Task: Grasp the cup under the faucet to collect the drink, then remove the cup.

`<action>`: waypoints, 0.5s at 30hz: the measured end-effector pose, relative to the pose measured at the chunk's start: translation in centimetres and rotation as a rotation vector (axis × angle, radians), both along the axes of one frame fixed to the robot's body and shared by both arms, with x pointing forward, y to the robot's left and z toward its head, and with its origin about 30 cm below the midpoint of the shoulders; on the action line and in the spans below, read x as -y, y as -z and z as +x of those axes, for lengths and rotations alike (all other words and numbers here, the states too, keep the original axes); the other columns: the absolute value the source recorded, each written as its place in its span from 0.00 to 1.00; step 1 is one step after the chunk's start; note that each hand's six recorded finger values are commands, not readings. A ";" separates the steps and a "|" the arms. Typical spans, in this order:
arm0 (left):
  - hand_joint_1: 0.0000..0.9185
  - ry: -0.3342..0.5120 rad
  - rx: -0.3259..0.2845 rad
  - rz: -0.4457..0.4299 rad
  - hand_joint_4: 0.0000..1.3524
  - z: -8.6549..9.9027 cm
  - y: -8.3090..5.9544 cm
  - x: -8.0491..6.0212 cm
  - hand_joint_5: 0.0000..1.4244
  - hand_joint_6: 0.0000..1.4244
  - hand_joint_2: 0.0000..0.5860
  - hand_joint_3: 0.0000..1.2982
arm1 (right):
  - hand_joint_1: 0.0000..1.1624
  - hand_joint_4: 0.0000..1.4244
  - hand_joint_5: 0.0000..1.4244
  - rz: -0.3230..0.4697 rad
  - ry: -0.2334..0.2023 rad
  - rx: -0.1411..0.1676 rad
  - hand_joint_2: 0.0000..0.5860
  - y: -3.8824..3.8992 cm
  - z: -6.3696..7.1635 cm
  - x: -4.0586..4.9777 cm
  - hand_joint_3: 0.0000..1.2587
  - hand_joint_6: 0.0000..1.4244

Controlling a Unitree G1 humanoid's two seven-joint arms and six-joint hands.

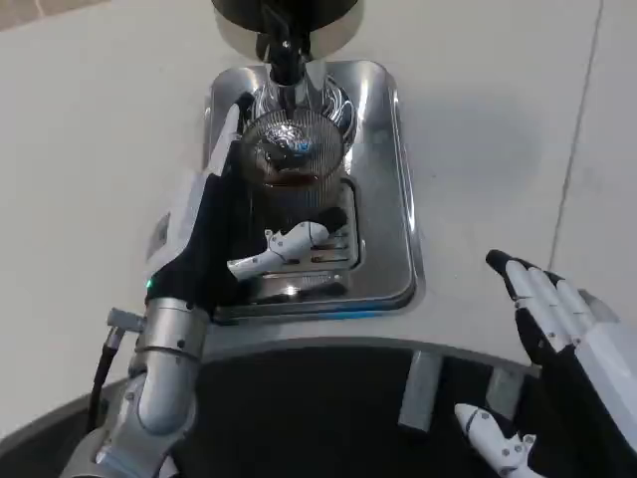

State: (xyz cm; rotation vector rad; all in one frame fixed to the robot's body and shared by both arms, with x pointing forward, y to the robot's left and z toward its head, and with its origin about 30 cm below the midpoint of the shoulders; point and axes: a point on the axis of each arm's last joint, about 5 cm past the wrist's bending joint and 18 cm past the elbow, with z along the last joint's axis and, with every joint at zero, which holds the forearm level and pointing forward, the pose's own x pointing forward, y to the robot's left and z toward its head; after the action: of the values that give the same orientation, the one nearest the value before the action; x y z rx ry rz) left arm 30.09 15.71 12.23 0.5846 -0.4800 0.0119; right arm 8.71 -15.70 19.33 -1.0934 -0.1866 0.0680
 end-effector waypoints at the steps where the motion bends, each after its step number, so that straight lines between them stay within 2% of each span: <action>1: 0.51 -0.001 0.001 -0.004 0.00 0.0 0.0 0.1 0.12 0.13 0.07 0.00 | 0.27 0.00 0.00 0.000 0.004 0.001 0.77 -0.10 0.0 -0.02 0.00 0.00; 5: 0.50 -0.004 0.008 -0.014 0.00 0.1 0.0 0.5 0.14 0.15 0.06 0.00 | 0.27 0.00 0.00 0.003 0.010 0.000 0.78 -0.39 0.0 -0.12 0.00 0.00; 8: 0.50 -0.014 0.015 -0.016 0.03 0.1 0.0 0.7 0.19 0.23 0.07 0.03 | 0.26 0.00 0.00 0.013 0.014 -0.006 0.78 -0.44 0.1 -0.26 0.00 0.00; 12: 0.51 -0.037 0.026 0.006 0.15 0.3 0.0 1.3 0.33 0.44 0.08 0.14 | 0.26 0.00 0.00 0.033 0.022 -0.003 0.78 -0.67 0.0 -0.55 0.00 0.00; 15: 0.53 -0.038 0.037 -0.010 0.24 0.4 -0.2 1.9 0.40 0.54 0.09 0.22 | 0.25 0.00 0.00 0.039 0.023 -0.006 0.78 -0.79 -0.2 -0.72 0.00 0.00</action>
State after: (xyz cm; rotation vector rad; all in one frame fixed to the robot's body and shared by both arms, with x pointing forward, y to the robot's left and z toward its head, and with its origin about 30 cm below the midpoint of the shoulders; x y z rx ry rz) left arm 30.46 13.82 12.38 0.5841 -0.5045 0.0615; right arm 8.54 -14.98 20.12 -1.0564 -0.1691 0.0468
